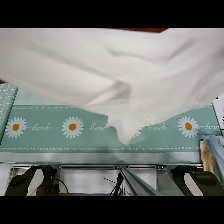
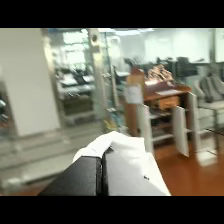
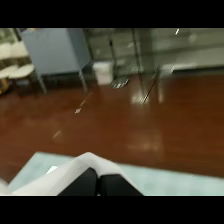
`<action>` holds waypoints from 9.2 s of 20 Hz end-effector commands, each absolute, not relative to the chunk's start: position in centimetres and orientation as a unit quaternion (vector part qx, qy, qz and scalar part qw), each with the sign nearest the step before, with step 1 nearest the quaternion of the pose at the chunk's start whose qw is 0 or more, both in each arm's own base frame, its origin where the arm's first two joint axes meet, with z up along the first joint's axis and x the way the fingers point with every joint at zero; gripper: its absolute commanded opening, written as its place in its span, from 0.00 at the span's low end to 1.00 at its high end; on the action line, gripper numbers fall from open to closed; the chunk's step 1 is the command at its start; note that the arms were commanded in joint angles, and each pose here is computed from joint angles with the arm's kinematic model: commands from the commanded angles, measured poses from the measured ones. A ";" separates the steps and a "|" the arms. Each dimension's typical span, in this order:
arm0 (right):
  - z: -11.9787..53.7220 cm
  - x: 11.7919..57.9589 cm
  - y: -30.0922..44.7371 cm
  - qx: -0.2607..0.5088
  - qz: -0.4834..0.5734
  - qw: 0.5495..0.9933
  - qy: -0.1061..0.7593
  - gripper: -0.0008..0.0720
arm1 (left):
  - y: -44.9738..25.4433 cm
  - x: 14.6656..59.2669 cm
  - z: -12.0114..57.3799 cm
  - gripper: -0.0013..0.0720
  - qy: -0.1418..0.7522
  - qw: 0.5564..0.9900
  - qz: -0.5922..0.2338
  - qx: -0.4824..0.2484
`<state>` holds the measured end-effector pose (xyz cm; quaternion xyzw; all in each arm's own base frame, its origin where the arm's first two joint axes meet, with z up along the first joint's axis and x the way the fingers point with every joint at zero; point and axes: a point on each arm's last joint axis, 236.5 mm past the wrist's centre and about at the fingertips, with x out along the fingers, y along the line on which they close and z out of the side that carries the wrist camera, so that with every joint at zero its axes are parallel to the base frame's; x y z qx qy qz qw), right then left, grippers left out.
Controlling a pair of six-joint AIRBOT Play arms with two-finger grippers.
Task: Fold the shirts.
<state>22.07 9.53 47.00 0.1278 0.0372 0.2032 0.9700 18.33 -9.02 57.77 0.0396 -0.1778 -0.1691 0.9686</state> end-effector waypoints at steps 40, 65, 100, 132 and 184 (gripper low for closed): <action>39.8 14.5 0.0 0.022 -0.013 0.966 0.256 0.03 | -7.9 11.7 40.4 0.05 0.177 0.983 -0.039 0.014; 12.2 55.4 -0.8 0.034 0.022 0.900 0.434 0.03 | -4.6 46.6 12.6 0.05 0.321 0.917 -0.114 -0.205; 5.7 31.6 -12.0 0.259 -0.029 0.770 0.583 0.69 | -5.8 18.9 -8.5 0.80 0.745 0.576 -0.121 -0.314; -10.1 24.5 -3.9 0.376 -0.013 0.675 0.635 0.69 | -9.6 23.6 -11.3 0.05 0.690 0.634 -0.131 -0.324; 20.8 39.4 -1.0 -0.001 0.045 0.844 0.535 0.03 | -1.7 32.6 21.2 0.05 0.485 0.865 -0.100 -0.082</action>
